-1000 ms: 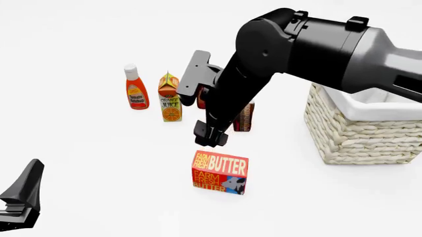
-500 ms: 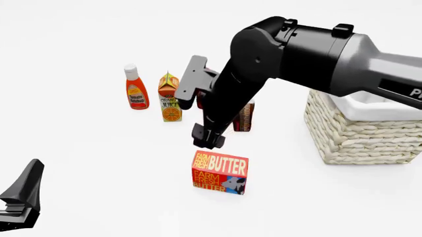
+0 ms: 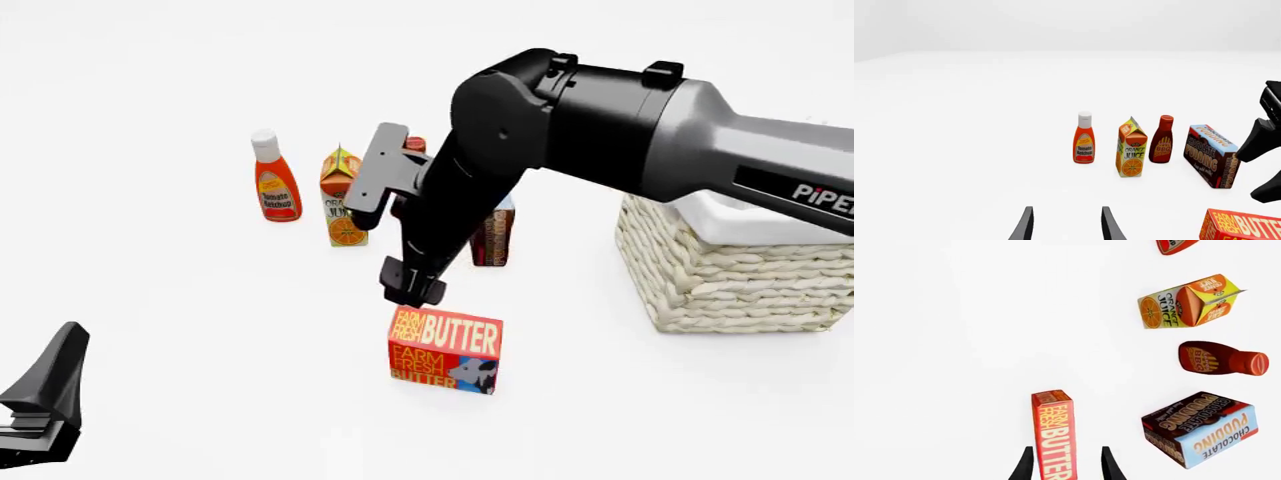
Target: Pick the butter and place it in the basket.
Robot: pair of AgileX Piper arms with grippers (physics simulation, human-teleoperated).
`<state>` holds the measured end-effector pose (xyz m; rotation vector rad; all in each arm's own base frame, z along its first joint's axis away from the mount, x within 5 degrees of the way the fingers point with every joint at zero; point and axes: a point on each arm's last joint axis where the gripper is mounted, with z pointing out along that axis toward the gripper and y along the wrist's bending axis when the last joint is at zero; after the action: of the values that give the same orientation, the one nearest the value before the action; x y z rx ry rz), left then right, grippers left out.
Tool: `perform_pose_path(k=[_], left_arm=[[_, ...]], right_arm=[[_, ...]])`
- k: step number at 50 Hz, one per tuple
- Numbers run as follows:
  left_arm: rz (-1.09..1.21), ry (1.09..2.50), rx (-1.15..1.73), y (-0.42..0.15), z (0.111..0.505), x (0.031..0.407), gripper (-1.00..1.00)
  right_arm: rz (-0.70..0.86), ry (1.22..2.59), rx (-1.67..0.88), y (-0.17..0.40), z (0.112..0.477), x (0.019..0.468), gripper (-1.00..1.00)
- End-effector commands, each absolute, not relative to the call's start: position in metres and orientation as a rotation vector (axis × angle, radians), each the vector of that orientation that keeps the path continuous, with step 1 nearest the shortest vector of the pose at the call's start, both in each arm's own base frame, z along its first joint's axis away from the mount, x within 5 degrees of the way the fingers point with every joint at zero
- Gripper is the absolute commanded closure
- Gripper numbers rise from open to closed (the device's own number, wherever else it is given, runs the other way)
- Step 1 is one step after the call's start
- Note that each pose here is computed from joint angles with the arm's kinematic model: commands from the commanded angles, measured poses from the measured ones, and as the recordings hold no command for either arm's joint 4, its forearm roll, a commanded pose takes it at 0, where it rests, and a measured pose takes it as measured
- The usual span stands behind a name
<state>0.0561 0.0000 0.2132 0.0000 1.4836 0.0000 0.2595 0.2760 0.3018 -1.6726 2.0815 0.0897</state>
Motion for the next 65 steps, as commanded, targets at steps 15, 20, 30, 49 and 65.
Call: perform_pose_path(k=[15,20,30,49,65], left_arm=[[0.000,1.484,0.000,0.000,0.213,0.056,-1.00],[0.000,1.484,0.000,0.000,0.213,0.056,-1.00],[0.000,1.484,0.000,0.000,0.213,0.056,-1.00],[0.000,1.484,0.000,0.000,0.213,0.056,-1.00],[0.000,1.484,0.000,0.000,0.213,0.056,-1.00]], right_arm=[[0.095,2.085,-1.682,0.282,0.293,0.259,-1.00],[0.098,2.086,-1.681,0.283,0.292,0.257,-1.00],[0.101,2.084,-1.688,0.285,0.289,0.255,-1.00],[0.096,2.100,-1.701,0.287,0.281,0.257,-1.00],[0.092,2.118,-1.695,0.285,0.271,0.261,-1.00]])
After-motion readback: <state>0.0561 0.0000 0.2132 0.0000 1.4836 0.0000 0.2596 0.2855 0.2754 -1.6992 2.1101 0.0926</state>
